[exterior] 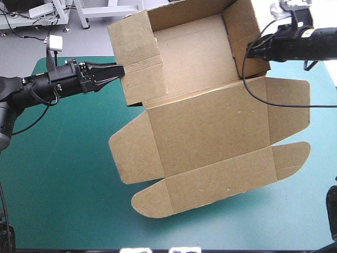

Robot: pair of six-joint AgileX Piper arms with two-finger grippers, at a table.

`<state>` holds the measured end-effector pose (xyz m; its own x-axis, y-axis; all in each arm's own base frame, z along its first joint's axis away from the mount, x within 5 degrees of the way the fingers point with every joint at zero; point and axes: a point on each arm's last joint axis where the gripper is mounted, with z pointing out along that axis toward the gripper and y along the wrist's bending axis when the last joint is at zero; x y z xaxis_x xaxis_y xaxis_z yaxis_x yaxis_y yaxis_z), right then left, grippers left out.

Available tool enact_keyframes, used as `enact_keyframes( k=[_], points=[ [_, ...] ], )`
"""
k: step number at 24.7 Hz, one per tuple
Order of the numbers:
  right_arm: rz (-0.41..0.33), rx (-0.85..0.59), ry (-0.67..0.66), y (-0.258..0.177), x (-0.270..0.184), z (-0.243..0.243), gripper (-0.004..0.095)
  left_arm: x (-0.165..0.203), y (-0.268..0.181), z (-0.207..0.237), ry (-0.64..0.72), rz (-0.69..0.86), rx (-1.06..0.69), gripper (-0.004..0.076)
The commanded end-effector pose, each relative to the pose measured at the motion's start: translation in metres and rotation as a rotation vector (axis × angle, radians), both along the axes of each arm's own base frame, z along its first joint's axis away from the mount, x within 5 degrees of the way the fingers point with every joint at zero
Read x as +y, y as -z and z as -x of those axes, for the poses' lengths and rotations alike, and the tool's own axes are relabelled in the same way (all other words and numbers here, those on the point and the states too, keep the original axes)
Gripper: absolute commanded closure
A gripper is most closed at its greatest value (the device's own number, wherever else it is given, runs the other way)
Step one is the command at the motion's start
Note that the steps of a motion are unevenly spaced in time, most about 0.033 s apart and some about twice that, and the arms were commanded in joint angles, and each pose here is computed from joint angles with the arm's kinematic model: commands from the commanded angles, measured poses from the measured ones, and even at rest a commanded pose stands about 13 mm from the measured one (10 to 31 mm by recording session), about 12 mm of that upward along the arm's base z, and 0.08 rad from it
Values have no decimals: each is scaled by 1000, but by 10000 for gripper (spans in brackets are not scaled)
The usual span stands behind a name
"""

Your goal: Fold the box

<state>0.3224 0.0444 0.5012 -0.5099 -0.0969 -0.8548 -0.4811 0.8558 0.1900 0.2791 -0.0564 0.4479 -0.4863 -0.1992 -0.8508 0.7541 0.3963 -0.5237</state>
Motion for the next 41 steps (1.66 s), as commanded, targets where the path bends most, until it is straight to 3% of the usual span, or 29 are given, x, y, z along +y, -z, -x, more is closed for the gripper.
enact_keyframes(
  k=[1, 14, 27, 31, 32, 33, 34, 41],
  points=[
    [-52, -107, -18, -20, 22, 10, 925, -10, -24, 13, 16, 71, -72, 453],
    [-53, -77, -68, -9, 51, 2, 925, -7, -4, -3, -173, -198, -91, 454],
    [-132, -64, -129, -13, 72, 8, 925, 5, 10, -28, -367, -177, 57, 461],
    [-147, -71, -167, -14, 91, 14, 925, 7, 15, -36, -400, -147, 108, 545],
    [-155, -65, -162, -14, 91, 14, 925, 8, 16, -38, -409, -144, 110, 600],
    [-159, -54, -158, -13, 91, 14, 925, 8, 16, -38, -409, -144, 110, 704],
    [-151, -47, -148, -12, 90, 13, 925, 8, 16, -38, -411, -147, 105, 729],
    [3, 71, -25, 8, 78, 5, 923, -11, 6, -34, -383, -221, 86, 729]
  ],
)
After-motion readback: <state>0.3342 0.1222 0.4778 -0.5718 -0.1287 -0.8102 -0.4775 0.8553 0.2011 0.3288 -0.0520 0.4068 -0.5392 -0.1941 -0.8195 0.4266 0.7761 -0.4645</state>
